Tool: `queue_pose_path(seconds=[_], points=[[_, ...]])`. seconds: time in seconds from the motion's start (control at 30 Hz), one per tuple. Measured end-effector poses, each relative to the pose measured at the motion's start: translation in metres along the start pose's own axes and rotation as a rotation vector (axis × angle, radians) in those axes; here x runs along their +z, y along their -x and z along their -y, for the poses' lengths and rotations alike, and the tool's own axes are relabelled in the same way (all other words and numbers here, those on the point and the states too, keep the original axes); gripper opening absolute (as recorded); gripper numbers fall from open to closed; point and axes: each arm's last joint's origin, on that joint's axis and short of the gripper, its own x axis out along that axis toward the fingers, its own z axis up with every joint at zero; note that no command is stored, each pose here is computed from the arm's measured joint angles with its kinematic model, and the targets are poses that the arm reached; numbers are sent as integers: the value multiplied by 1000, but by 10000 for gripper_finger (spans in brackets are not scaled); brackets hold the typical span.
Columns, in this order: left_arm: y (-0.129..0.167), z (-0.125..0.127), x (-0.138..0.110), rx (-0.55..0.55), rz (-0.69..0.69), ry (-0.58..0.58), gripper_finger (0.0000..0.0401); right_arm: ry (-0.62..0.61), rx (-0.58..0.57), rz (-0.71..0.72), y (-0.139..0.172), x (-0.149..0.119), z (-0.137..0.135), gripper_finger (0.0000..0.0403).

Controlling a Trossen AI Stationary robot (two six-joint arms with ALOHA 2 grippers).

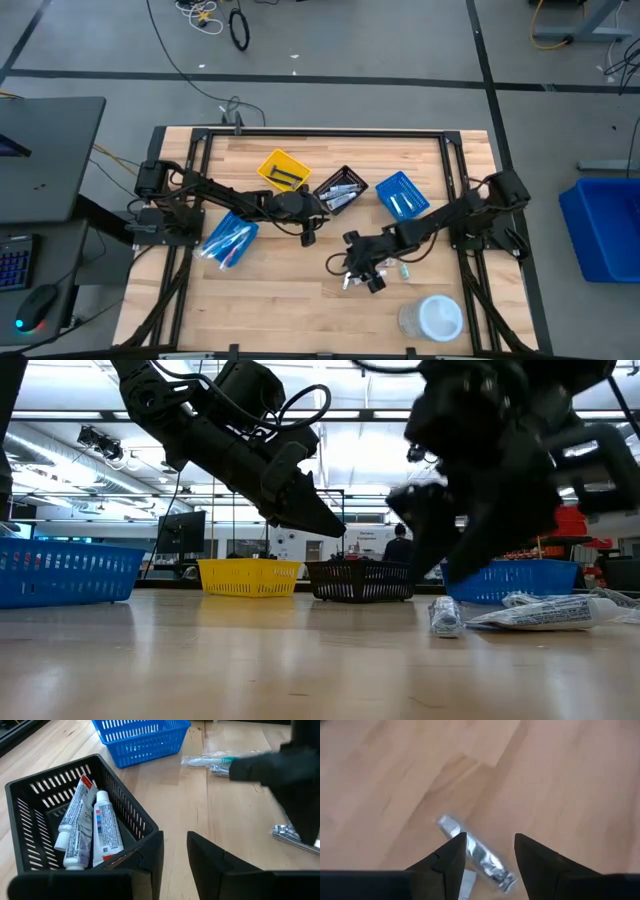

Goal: Pick & Place Travel size toiletries
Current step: Put the silver nail cutter into the right blue bin

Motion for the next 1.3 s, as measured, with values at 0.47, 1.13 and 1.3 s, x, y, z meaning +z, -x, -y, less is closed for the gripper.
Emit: queue_pose_path(seconds=[0.47,1.13,1.3], points=[[0,0,0,0,-1,0,92,53,11,-79,-23,-16,4,165],[0,0,0,-1,0,38,87,-68,-373,-211,63,0,17,63],[0,0,0,-1,2,53,87,-293,-649,-297,110,-21,26,52]])
